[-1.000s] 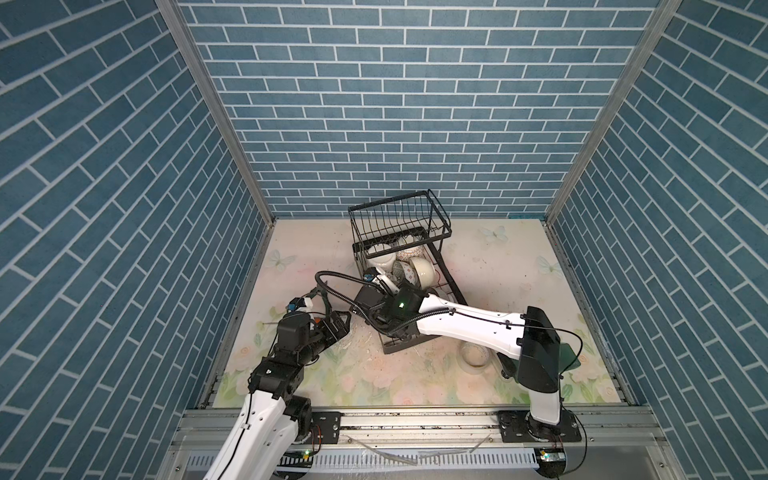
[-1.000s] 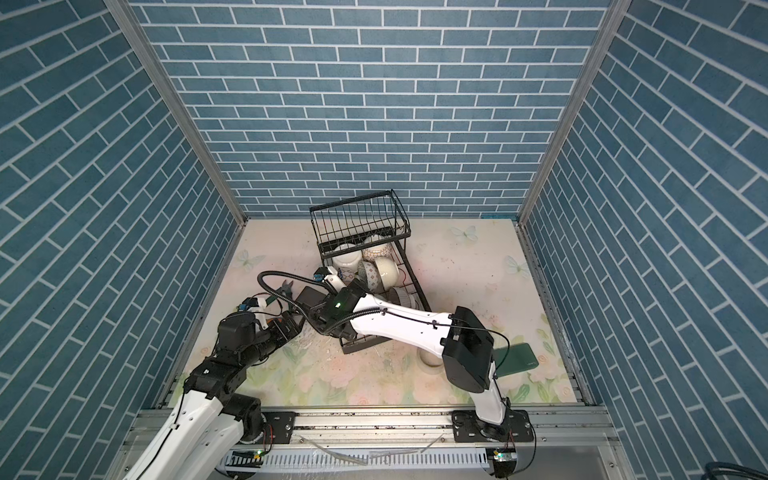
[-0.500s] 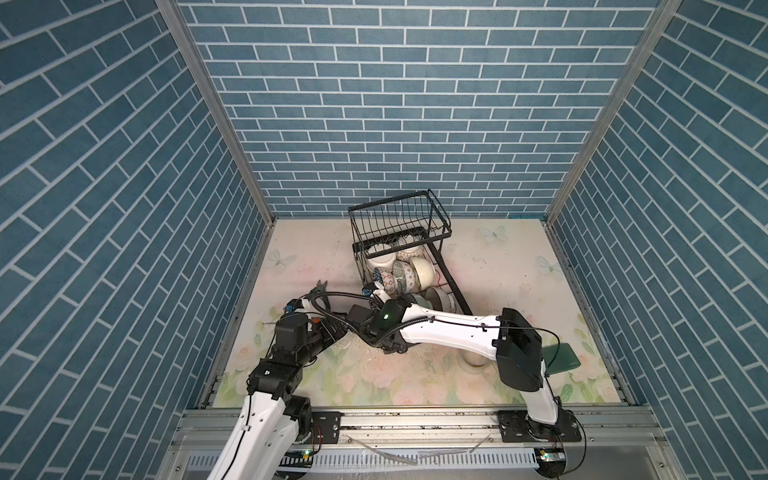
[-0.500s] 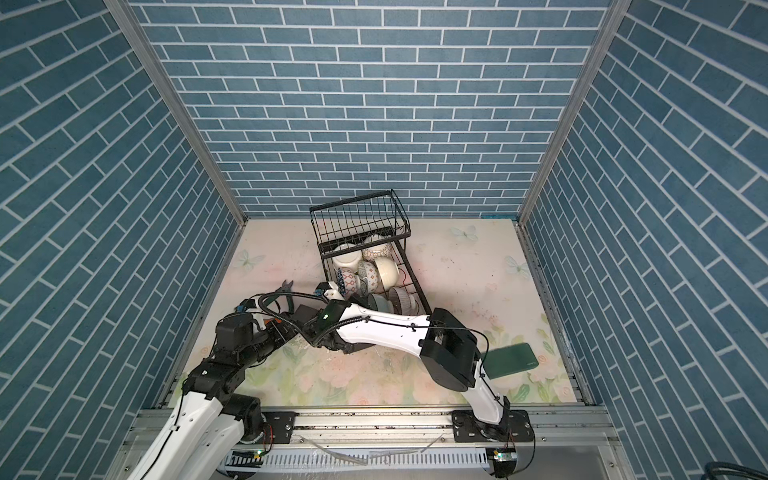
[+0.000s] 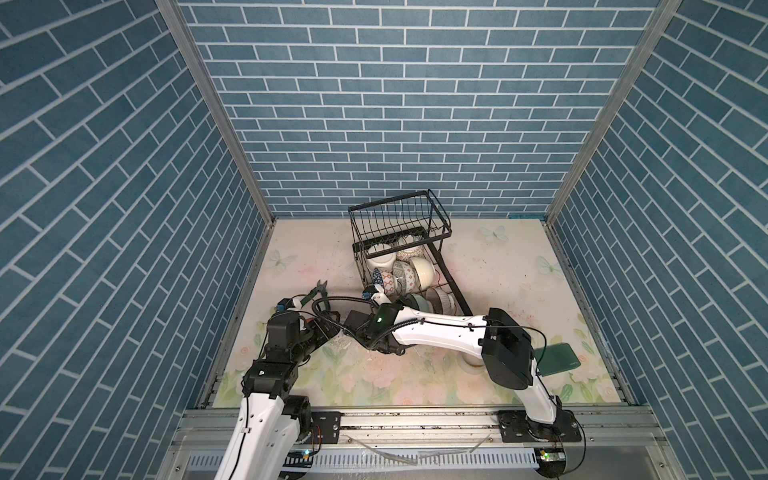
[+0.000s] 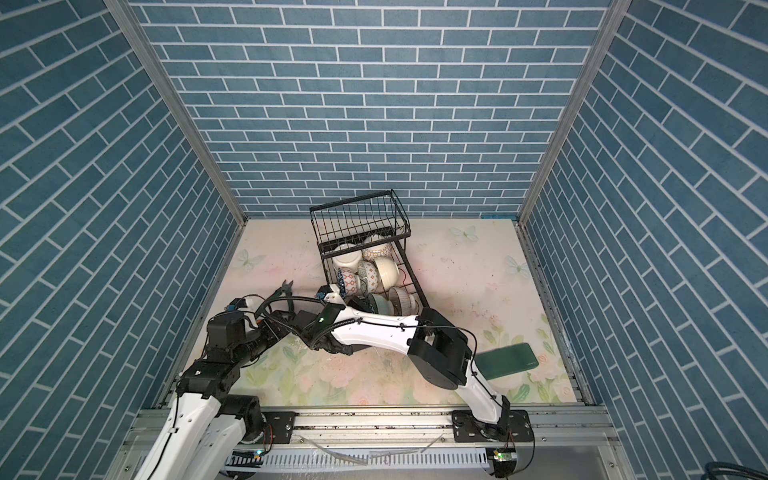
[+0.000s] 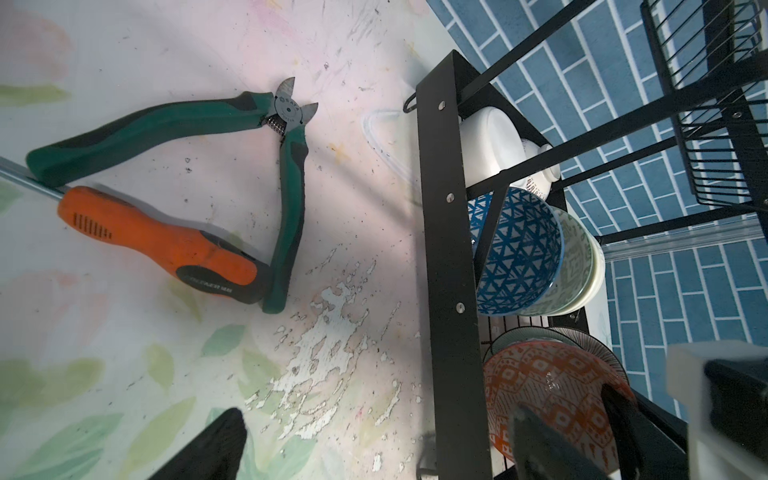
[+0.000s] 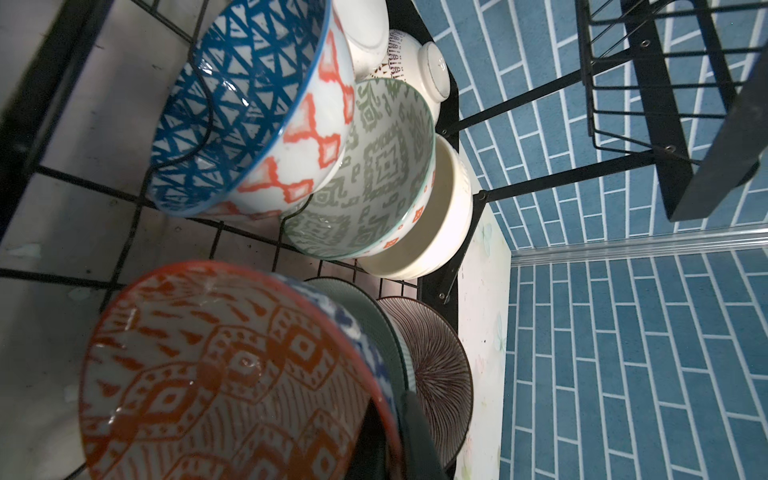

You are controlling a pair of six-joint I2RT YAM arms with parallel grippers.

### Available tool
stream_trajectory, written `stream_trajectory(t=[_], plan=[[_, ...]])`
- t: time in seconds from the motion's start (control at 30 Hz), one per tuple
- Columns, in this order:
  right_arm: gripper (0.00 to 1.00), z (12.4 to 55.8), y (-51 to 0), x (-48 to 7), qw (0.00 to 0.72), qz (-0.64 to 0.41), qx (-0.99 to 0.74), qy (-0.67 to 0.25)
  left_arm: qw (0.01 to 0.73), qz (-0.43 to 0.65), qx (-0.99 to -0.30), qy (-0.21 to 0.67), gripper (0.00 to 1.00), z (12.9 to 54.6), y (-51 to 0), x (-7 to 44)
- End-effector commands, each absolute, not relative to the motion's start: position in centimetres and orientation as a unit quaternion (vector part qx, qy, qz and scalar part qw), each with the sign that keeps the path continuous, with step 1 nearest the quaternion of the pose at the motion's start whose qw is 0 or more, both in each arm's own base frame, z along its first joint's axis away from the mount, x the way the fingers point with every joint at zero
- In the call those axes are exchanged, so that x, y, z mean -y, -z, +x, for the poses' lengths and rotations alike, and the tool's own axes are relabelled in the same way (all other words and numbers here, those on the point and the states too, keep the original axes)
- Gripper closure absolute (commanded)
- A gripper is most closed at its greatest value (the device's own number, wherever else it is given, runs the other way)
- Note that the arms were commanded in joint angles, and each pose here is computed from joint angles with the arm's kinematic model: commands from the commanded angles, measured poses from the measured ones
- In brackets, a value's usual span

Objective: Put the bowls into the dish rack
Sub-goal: 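Lower the orange patterned bowl into the slot nearest the robot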

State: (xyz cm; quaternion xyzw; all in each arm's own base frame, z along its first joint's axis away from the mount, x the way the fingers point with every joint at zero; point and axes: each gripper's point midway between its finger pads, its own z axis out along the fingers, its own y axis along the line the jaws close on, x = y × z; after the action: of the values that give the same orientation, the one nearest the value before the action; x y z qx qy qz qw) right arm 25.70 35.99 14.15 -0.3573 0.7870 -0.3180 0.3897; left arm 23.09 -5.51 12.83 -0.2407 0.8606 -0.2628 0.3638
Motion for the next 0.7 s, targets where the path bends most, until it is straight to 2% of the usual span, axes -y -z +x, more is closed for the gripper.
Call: stream_trajectory(t=[0.0,0.67], plan=[[1.00,26.3,-15.5,-36.3,0.423,-0.327,-0.778,0.328,0.376,-0.234,-0.856,0.266,0.00,23.5,-13.9,5.3],[1.00,27.6,-13.8,-37.1,0.431,-0.337,-0.749,0.373,0.380,-0.256,-0.849,0.264,0.00,24.5,-13.7,4.0]])
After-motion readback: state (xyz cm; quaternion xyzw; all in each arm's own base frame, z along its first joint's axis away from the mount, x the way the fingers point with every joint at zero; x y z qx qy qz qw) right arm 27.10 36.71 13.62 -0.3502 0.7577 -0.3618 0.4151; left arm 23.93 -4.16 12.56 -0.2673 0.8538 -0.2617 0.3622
